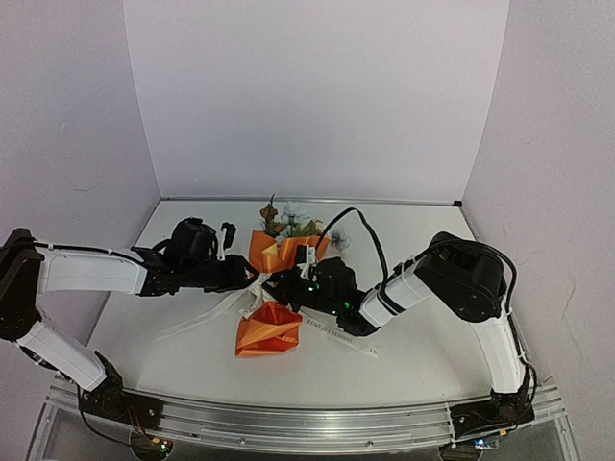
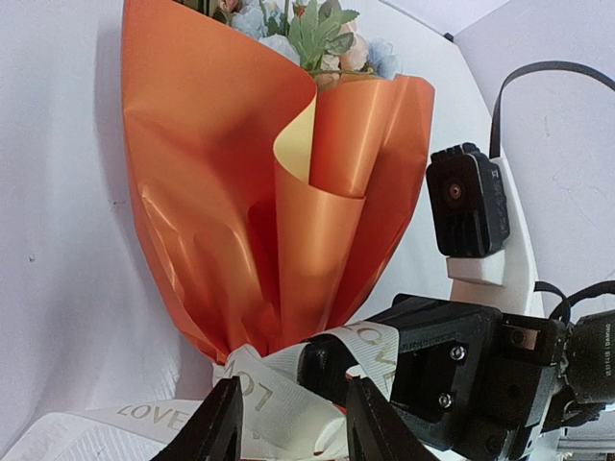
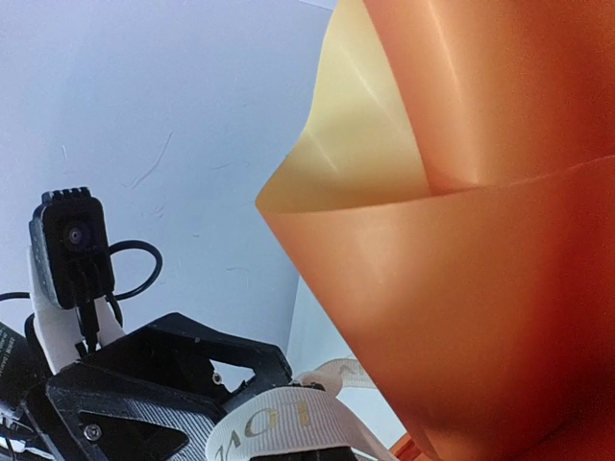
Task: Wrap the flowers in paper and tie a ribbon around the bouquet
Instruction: Cross the half-tied ribbon over the folded bouquet.
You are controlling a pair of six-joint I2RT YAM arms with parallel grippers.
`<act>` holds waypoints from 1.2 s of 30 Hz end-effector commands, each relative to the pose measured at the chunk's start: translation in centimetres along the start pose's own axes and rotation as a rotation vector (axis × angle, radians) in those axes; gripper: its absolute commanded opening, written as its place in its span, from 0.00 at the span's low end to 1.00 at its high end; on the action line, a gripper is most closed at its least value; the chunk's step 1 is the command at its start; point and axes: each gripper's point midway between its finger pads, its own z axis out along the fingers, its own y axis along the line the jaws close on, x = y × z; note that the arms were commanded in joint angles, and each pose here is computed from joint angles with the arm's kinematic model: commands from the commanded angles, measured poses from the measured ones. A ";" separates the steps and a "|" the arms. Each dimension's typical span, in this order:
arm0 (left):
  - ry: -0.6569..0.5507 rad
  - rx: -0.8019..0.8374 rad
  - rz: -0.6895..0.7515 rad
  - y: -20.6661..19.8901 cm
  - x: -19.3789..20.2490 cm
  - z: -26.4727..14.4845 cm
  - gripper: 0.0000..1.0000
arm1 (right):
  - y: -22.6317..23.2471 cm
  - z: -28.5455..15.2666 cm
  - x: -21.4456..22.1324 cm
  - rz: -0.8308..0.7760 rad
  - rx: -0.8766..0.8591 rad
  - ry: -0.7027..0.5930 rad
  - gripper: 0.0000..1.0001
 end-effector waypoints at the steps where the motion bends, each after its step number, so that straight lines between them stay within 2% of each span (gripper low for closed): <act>1: -0.055 -0.013 -0.004 -0.1 -1.3 -0.8 0.39 | 1.2 0.3 -0.5 -0.015 -0.063 -0.013 0.00; 7: -0.028 -0.020 -0.001 0.4 -1.0 -0.1 0.35 | 1.1 0.4 -0.6 -0.009 -0.060 -0.014 0.00; 23: 0.079 0.123 -0.065 -0.9 1.6 1.6 0.37 | 0.2 0.5 -0.7 0.000 -0.024 -0.024 0.00; 32: 0.096 0.137 -0.098 -0.7 2.3 2.3 0.28 | 0.1 0.3 -0.5 -0.002 -0.023 -0.015 0.00; 36: 0.093 0.141 -0.103 -0.8 2.3 2.2 0.18 | -0.1 0.2 -0.5 -0.003 -0.018 -0.015 0.00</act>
